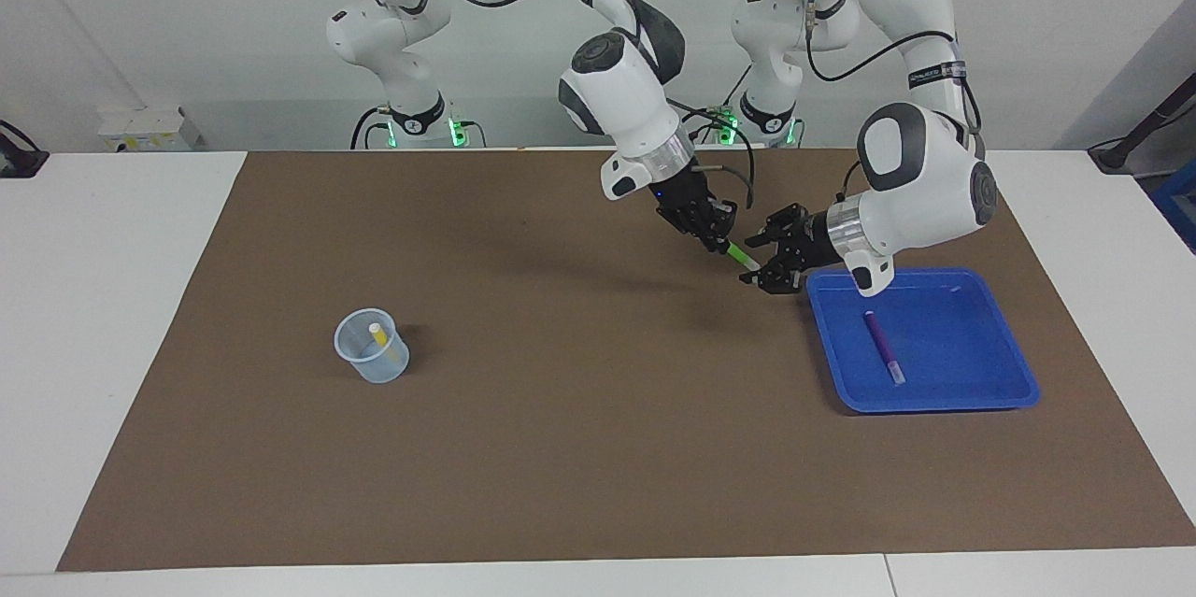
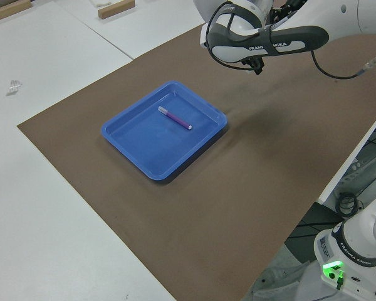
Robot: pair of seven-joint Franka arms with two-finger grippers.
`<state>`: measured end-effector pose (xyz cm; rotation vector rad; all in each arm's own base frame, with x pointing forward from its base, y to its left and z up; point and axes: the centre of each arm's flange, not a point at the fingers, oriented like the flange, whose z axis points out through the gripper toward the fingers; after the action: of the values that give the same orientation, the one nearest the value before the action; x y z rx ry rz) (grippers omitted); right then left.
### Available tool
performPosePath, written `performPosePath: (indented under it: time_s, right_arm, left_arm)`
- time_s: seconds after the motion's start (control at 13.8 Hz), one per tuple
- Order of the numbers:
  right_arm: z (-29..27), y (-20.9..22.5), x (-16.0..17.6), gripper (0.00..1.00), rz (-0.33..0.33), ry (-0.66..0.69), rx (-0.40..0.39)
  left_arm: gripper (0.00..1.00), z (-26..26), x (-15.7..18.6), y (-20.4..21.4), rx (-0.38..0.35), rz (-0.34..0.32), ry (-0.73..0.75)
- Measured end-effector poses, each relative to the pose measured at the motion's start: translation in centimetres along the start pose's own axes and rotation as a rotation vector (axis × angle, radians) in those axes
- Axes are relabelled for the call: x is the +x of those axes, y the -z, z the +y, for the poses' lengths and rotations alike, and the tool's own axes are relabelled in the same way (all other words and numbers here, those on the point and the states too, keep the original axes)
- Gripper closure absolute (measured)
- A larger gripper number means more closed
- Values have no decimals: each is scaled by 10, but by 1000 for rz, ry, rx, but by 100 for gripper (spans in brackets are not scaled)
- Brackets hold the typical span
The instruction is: Transfer and insert pens with both arms
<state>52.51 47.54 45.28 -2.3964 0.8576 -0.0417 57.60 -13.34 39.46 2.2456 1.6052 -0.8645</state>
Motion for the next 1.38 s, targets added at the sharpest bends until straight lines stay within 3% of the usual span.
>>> performPosePath:
  time_s: [0.14, 0.58, 0.94, 1.01, 1.23, 1.38]
  right_arm:
    - [0, 0, 0, 82, -2, 15, -4]
    - [6, -3, 4, 82, -18, 146, -49]
    - [5, 8, 33, 82, 52, 285, -63]
    - [5, 12, 43, 82, 64, 306, -64]
    - [7, 26, 74, 82, 91, 342, -56]
    - [7, 36, 91, 82, 113, 345, -51]
  left_arm:
    - [1, -4, 8, -5, 10, 9, -89]
    - [1, -43, 83, -19, -54, 107, -407]
    - [1, -59, 90, -28, -51, 158, -577]
    - [1, -59, 91, -27, -26, 189, -623]
    - [3, -56, 98, -8, 117, 369, -878]
    - [3, -44, 93, 17, 173, 465, -966]
